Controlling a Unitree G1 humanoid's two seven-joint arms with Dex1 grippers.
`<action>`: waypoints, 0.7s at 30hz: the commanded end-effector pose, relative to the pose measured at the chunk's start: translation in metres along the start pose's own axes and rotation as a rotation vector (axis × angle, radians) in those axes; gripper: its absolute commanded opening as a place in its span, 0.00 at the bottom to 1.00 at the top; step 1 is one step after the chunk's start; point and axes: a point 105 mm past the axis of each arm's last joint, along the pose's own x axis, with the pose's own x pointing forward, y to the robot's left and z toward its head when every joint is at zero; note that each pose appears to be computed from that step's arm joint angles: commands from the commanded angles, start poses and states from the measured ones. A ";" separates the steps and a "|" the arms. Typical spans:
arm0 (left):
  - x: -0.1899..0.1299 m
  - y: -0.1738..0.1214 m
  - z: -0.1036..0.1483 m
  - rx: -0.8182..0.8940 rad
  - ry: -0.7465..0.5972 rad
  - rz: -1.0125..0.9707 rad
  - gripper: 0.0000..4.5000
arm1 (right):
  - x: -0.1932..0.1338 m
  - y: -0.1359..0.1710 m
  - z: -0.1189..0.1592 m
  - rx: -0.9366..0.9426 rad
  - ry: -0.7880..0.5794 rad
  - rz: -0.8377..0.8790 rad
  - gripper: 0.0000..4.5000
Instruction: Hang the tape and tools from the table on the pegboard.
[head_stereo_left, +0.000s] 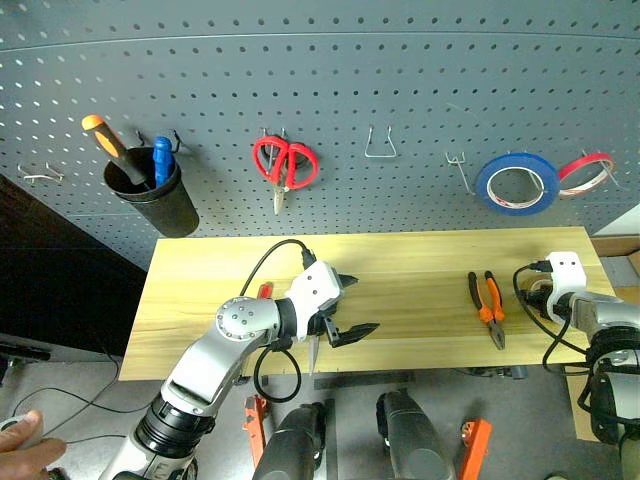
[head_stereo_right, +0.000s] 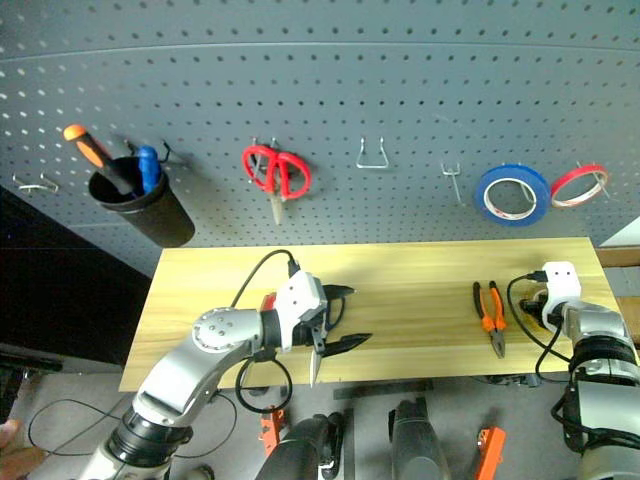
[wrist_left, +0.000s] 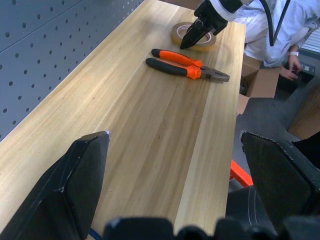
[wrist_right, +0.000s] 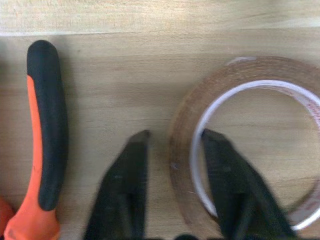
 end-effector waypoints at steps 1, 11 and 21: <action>-0.009 0.001 0.011 0.030 -0.037 0.020 1.00 | 0.001 -0.002 -0.021 -0.015 0.053 -0.005 0.03; -0.036 0.017 0.017 0.030 -0.079 0.096 1.00 | -0.070 -0.009 0.030 -0.195 -0.182 -0.017 0.02; -0.046 0.017 0.046 0.052 -0.301 0.130 1.00 | -0.176 0.147 0.036 -0.448 -0.595 -0.099 0.02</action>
